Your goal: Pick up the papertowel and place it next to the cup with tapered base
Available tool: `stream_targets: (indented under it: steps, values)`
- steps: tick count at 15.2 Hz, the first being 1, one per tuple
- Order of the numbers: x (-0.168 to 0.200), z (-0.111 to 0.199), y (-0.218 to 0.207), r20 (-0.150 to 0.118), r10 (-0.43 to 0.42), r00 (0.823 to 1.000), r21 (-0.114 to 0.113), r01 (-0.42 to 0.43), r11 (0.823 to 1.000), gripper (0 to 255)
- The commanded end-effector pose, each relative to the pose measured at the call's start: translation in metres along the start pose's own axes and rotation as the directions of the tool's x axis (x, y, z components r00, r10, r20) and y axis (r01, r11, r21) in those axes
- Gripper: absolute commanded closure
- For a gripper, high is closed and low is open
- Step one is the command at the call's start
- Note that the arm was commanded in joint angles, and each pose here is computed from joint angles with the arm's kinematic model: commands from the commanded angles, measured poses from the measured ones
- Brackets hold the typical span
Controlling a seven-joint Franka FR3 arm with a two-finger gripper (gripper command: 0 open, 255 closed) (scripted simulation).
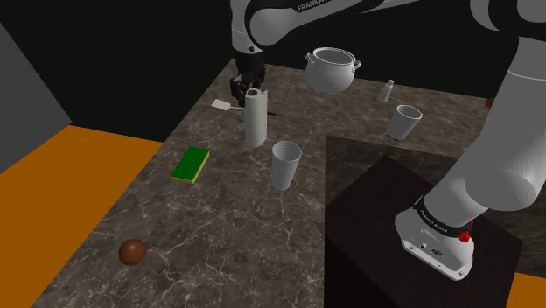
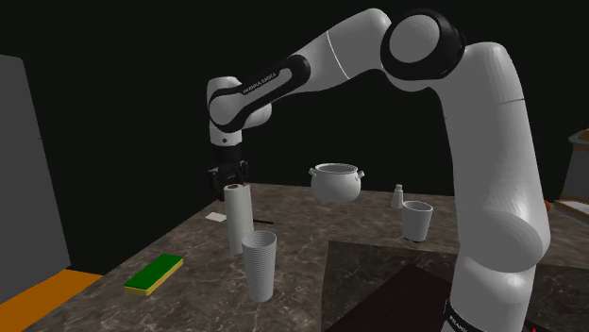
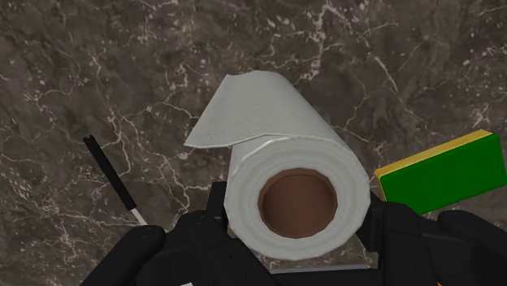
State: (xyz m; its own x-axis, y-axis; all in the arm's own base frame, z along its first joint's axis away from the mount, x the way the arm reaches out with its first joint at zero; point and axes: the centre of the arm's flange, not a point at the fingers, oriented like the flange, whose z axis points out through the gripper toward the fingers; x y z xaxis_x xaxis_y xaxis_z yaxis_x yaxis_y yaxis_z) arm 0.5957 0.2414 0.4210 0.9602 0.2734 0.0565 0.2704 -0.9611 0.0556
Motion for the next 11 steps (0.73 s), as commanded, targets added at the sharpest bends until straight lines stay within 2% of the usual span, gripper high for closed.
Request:
stream_targets:
  steps: [1, 11]
  values:
    - [0.000, -0.010, 0.000, 0.000, 0.000, 1.000, 0.000, 0.000, 1.000, 255]
    - [0.003, -0.063, 0.003, 0.000, 0.000, 1.000, 0.000, 0.000, 1.000, 255]
